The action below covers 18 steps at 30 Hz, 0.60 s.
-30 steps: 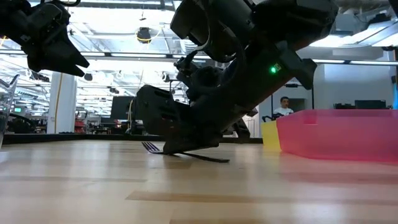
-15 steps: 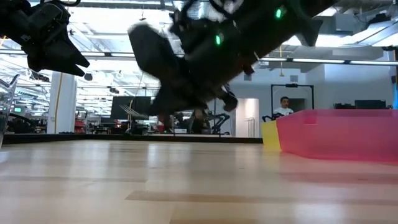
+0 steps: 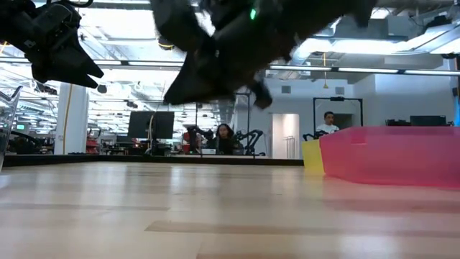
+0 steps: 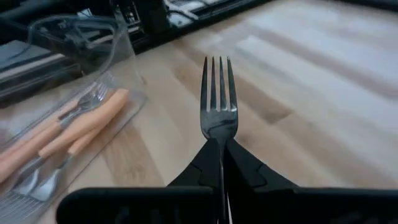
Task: Sort silverware by color (type)
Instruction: Put the black fork into the red bin
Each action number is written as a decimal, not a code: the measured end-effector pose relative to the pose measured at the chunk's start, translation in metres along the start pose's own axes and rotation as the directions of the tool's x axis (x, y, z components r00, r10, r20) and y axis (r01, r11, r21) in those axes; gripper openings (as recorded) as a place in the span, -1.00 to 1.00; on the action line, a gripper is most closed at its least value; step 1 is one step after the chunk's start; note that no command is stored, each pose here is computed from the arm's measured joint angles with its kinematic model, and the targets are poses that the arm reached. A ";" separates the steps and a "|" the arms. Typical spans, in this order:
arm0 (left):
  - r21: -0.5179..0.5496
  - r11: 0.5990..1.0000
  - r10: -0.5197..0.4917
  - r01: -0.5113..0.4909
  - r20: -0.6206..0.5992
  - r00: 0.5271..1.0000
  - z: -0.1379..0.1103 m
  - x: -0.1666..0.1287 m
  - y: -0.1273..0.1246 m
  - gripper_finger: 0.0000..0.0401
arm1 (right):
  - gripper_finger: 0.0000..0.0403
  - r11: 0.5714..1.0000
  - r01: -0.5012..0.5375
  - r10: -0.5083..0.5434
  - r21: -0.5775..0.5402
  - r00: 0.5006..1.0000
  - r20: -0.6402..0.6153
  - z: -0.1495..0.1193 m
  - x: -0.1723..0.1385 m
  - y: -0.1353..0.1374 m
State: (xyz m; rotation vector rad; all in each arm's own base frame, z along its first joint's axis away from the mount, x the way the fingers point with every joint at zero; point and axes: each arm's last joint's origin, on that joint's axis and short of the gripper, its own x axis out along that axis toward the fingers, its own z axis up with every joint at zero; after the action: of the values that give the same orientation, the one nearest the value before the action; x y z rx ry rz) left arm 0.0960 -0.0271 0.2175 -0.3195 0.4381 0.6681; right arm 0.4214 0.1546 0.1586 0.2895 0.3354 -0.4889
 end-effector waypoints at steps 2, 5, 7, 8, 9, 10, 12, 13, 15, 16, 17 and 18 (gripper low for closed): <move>0.000 1.000 0.000 0.000 0.000 1.000 0.000 0.000 0.000 0.21 | -0.86 0.999 0.023 -0.024 -0.038 1.000 -0.003 0.010 -0.009 -0.001; 0.000 1.000 0.000 0.000 0.000 1.000 0.000 0.000 0.000 0.21 | -0.86 0.995 0.048 -0.047 -0.086 0.999 0.008 0.027 -0.024 -0.003; 0.000 1.000 0.000 0.000 0.000 1.000 0.000 0.000 0.000 0.21 | -0.86 0.992 0.058 -0.055 -0.114 0.998 0.028 0.038 -0.034 -0.008; -0.002 1.000 0.000 0.000 0.000 1.000 0.000 0.000 0.000 0.21 | -0.86 0.990 0.059 -0.056 -0.125 0.998 0.033 0.041 -0.039 -0.012; -0.006 1.000 0.000 0.000 0.000 1.000 0.000 0.000 0.000 0.21 | -0.86 0.990 0.058 -0.053 -0.126 0.998 0.037 0.045 -0.044 -0.017; -0.007 1.000 0.000 0.000 0.000 1.000 0.000 0.000 0.000 0.21 | -0.86 0.989 0.058 -0.054 -0.138 0.998 0.036 0.048 -0.051 -0.023; -0.007 1.000 0.000 0.000 0.000 1.000 0.000 0.000 0.000 0.21 | -0.86 0.985 0.043 -0.038 -0.169 0.999 0.033 0.054 -0.065 -0.036; -0.008 1.000 0.000 0.000 0.000 1.000 0.000 0.000 0.000 0.21 | -0.86 0.986 0.024 -0.018 -0.164 0.999 0.035 0.059 -0.073 -0.042; -0.009 1.000 0.000 0.000 0.000 1.000 0.000 0.000 0.000 0.21 | -0.86 0.990 0.006 0.001 -0.141 0.999 0.053 0.068 -0.090 -0.055; -0.010 1.000 0.000 0.000 0.000 1.000 0.000 0.000 0.000 0.21 | -0.86 0.992 -0.004 0.013 -0.124 0.997 0.071 0.073 -0.097 -0.061; -0.011 1.000 0.000 0.000 0.000 1.000 0.000 0.000 0.000 0.21 | -0.86 0.993 -0.014 0.025 -0.121 0.996 0.086 0.077 -0.105 -0.066; -0.011 1.000 0.001 -0.001 0.001 1.000 0.000 0.000 0.000 0.21 | -0.86 0.992 -0.025 0.038 -0.123 0.994 0.100 0.081 -0.114 -0.071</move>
State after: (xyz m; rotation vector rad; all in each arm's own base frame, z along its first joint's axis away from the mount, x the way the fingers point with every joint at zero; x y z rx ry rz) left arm 0.0960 -0.0270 0.2175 -0.3298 0.4341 0.6716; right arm 0.3108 0.1127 0.2613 0.1509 0.2597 -0.4485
